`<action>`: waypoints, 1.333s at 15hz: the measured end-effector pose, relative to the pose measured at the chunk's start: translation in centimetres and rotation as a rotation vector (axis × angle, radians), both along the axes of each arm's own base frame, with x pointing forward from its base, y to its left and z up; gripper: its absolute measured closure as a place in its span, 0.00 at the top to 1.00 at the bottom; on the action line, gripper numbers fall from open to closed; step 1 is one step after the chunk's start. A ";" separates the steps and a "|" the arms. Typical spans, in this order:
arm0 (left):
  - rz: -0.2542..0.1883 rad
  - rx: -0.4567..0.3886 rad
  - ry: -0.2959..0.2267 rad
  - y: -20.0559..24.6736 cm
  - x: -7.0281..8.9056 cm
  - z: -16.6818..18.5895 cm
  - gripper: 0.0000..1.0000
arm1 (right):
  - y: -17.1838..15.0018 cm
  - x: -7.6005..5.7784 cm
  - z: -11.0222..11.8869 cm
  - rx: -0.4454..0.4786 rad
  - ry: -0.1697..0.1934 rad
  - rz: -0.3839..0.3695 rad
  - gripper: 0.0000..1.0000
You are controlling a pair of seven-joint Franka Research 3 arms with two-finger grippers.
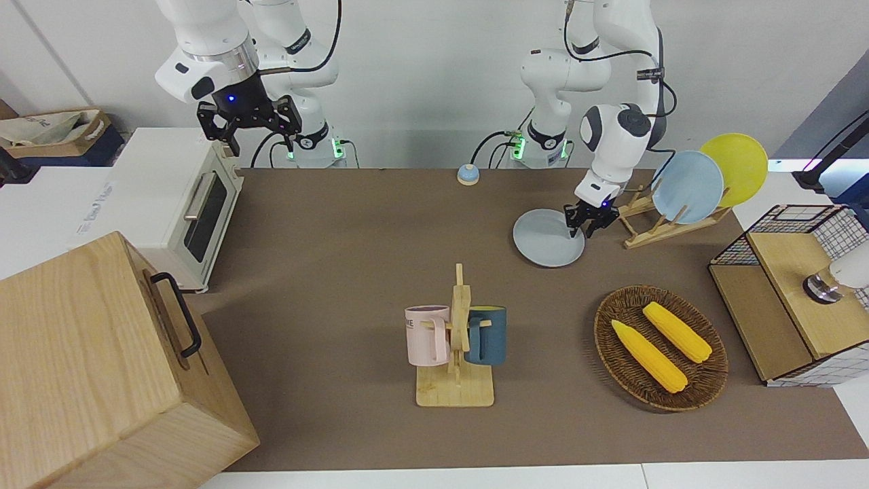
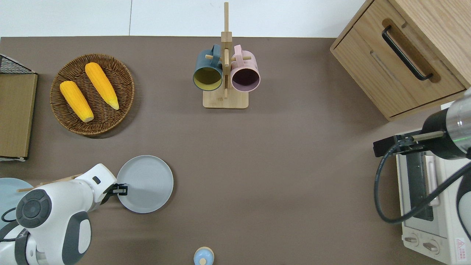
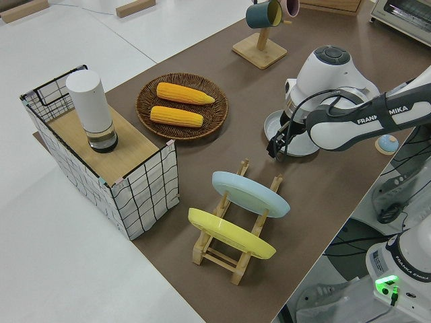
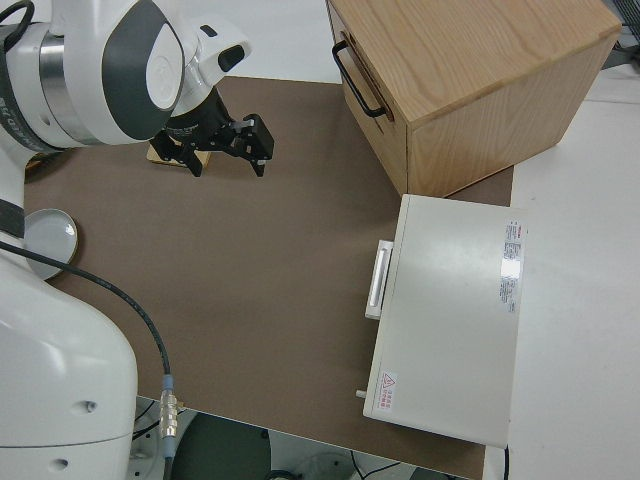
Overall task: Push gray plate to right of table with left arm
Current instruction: 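Lower the left gripper against the gray plate's rim, then push the gray plate across the table toward the toaster oven with the left gripper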
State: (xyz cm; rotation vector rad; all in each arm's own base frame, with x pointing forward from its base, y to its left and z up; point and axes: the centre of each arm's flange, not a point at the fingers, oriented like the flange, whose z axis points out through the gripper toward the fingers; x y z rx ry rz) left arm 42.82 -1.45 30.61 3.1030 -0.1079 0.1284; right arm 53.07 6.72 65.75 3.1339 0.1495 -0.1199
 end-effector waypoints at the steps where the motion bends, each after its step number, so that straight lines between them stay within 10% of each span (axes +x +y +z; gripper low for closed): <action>1: 0.000 0.000 0.000 0.0 0.0 0.0 0.39 | 0.0 0.0 0.0 0.000 0.000 0.000 0.99; 12: 0.016 0.000 -0.011 -0.4 0.3 -0.3 0.04 | 0.0 0.0 0.0 0.000 0.000 0.000 0.99; 20: 0.054 0.000 -0.018 -5.9 -0.1 0.0 0.03 | 0.0 0.0 0.0 0.000 0.000 0.000 0.99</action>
